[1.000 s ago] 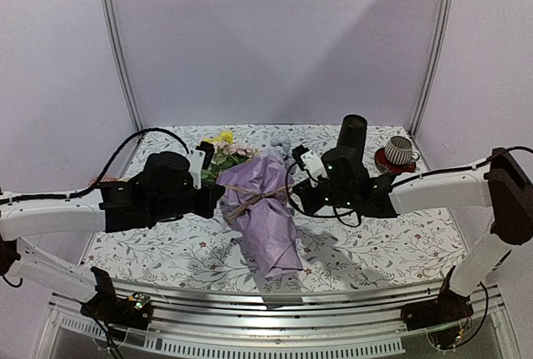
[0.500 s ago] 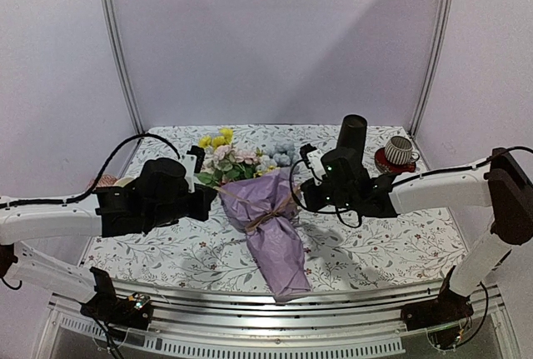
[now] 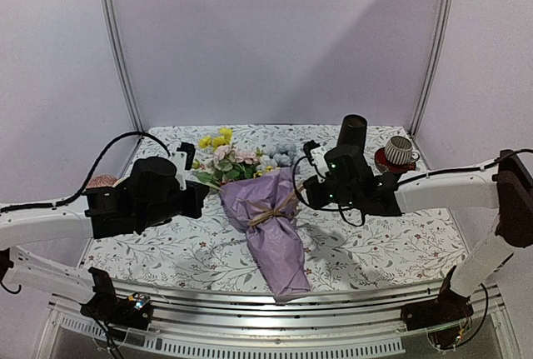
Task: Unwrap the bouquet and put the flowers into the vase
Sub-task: Untie the ribbon from the tied bouquet.
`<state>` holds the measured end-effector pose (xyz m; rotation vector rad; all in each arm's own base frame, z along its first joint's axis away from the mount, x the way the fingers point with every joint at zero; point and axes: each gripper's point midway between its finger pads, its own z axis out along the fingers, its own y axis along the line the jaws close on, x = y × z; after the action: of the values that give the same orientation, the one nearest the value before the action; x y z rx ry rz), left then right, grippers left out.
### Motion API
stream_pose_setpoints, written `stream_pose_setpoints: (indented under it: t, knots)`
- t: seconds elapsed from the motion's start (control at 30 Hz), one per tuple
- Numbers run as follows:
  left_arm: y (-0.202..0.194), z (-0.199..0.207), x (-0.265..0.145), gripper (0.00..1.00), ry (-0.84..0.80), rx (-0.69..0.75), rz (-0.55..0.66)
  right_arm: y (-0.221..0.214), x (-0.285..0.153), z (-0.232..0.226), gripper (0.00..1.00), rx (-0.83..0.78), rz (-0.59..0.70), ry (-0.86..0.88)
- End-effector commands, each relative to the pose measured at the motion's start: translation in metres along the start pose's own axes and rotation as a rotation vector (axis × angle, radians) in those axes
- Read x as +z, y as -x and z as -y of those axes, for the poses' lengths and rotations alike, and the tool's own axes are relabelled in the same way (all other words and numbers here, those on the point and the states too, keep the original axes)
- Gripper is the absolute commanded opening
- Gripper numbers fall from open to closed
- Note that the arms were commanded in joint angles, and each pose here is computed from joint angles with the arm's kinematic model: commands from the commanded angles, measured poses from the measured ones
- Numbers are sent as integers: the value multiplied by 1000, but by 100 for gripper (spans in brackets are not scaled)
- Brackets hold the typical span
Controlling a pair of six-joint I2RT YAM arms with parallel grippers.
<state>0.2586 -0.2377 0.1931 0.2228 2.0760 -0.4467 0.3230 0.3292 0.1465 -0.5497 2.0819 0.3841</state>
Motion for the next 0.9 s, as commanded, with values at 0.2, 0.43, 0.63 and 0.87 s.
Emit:
stream_pose_setpoints:
  t: [0.2, 0.43, 0.63, 0.87]
  knots:
    - [7, -15, -14, 0, 36, -11, 34, 28, -19, 0, 3, 14, 59, 5]
    - [16, -16, -23, 0, 30, -14, 58, 42, -30, -2, 3, 17, 92, 25]
    - [25, -19, -32, 0, 41, -7, 79, 47, -36, -2, 3, 16, 100, 27]
    - [36, -24, -43, 0, 57, 1, 104, 58, -47, -1, 3, 15, 132, 28]
